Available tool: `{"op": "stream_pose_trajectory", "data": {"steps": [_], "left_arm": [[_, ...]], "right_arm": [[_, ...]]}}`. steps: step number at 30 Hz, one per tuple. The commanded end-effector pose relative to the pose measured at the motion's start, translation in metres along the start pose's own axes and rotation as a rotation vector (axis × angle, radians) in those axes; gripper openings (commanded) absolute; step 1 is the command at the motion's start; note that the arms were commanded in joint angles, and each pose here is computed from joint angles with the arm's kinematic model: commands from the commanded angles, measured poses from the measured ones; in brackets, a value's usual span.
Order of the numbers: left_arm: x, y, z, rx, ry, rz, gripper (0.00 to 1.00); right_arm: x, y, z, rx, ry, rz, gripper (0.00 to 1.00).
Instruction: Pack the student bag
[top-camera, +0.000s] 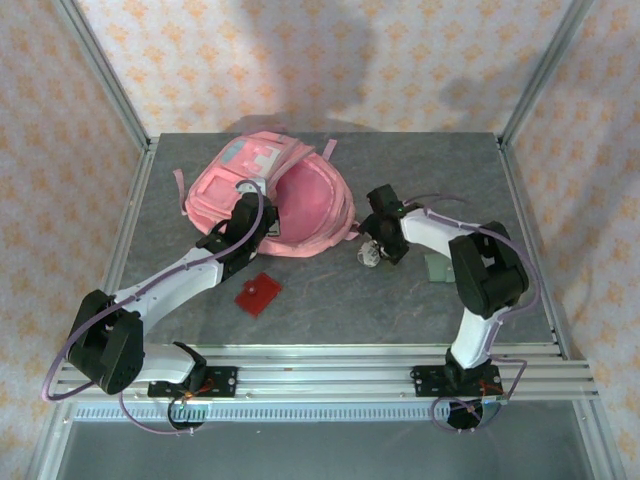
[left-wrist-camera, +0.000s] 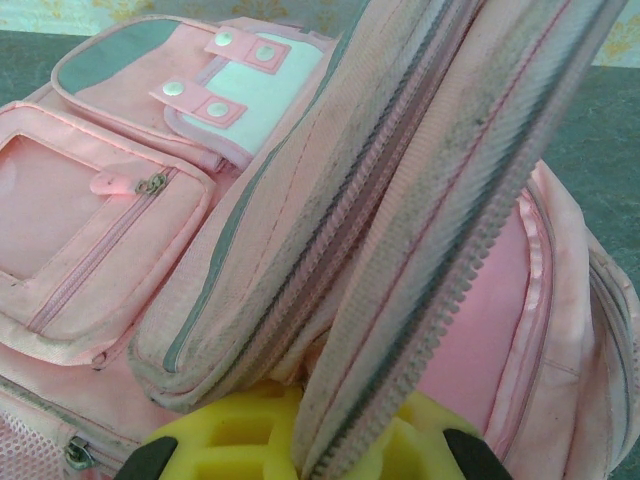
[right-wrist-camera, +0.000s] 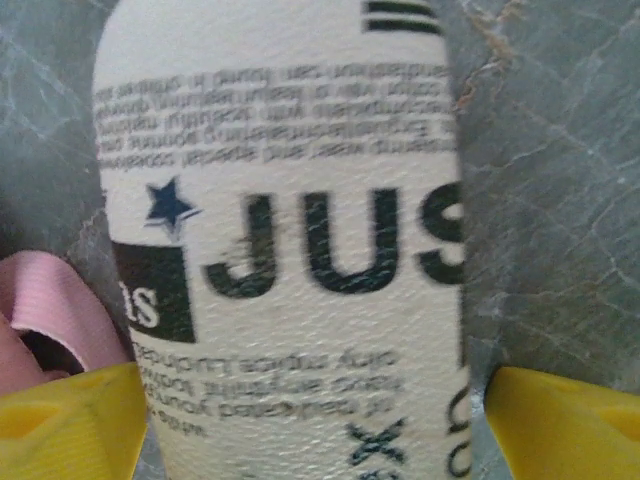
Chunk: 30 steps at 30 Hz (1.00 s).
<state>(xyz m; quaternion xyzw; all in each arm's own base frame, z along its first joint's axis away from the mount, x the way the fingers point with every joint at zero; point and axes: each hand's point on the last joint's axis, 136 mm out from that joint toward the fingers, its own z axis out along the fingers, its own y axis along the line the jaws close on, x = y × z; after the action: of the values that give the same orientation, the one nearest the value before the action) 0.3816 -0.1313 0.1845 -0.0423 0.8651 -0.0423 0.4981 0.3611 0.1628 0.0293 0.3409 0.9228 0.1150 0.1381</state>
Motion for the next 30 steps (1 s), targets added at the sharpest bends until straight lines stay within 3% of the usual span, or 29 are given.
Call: {"op": "stream_pose_trajectory", "data": {"steps": [1,9,14,21,26,30], "left_arm": [[-0.014,-0.009,-0.005,0.042,-0.046,-0.044,0.0],[-0.016,-0.009,-0.007,0.039,-0.051,-0.038,0.0],[-0.025,-0.009,-0.01,0.038,-0.071,-0.048,0.0],[-0.057,-0.008,-0.024,0.018,-0.136,-0.036,0.0],[-0.082,-0.002,-0.036,-0.018,-0.194,-0.025,0.0],[-0.1,0.005,-0.046,-0.045,-0.236,-0.02,0.0]], "right_arm": [[0.018,-0.029,0.009,0.134,0.03,-0.099,0.89],[0.03,-0.044,-0.006,0.195,0.002,-0.239,0.87],[0.04,-0.055,-0.007,0.201,0.019,-0.267,0.72],[0.032,-0.058,-0.022,0.185,-0.039,-0.308,0.33],[0.009,-0.03,-0.056,0.114,-0.143,-0.372,0.28],[0.003,0.021,-0.088,-0.049,-0.213,-0.477,0.27]]}}
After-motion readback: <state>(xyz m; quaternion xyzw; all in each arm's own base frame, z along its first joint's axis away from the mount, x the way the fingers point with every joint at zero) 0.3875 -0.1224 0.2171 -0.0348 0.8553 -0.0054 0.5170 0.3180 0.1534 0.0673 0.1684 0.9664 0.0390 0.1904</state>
